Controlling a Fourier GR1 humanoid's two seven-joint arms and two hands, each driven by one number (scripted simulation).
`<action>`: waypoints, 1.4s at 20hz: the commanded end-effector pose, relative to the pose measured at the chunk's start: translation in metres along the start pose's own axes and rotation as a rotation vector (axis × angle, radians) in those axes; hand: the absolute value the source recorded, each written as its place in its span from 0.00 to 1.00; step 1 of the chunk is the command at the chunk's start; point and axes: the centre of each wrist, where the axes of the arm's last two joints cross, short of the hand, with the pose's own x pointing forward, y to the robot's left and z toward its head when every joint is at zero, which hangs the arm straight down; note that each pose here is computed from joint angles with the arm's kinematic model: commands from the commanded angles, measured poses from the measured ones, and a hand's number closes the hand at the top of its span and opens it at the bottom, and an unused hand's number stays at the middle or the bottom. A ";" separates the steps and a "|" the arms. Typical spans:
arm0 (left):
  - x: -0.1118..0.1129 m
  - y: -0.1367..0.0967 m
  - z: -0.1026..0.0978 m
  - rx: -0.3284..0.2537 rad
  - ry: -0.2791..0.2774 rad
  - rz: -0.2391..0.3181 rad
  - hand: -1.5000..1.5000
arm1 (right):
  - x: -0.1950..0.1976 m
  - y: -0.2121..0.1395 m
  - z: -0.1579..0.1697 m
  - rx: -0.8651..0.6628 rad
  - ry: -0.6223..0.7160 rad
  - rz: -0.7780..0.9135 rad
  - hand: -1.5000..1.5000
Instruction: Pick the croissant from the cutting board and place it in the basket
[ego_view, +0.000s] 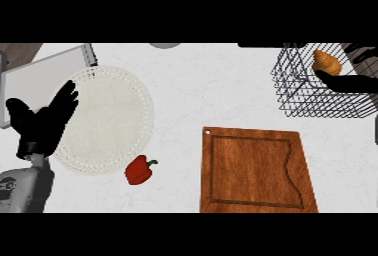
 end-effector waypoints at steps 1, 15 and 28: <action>0.002 0.015 -0.004 0.010 -0.028 0.007 0.50 | -0.018 0.001 -0.023 -0.005 0.029 0.027 0.00; 0.001 0.005 0.010 0.012 -0.008 -0.009 0.50 | -0.053 -0.053 -0.036 -0.211 0.098 -0.346 0.00; -0.005 0.008 0.002 0.022 0.006 0.008 0.50 | -0.155 -0.222 0.027 -0.080 0.183 -0.420 0.00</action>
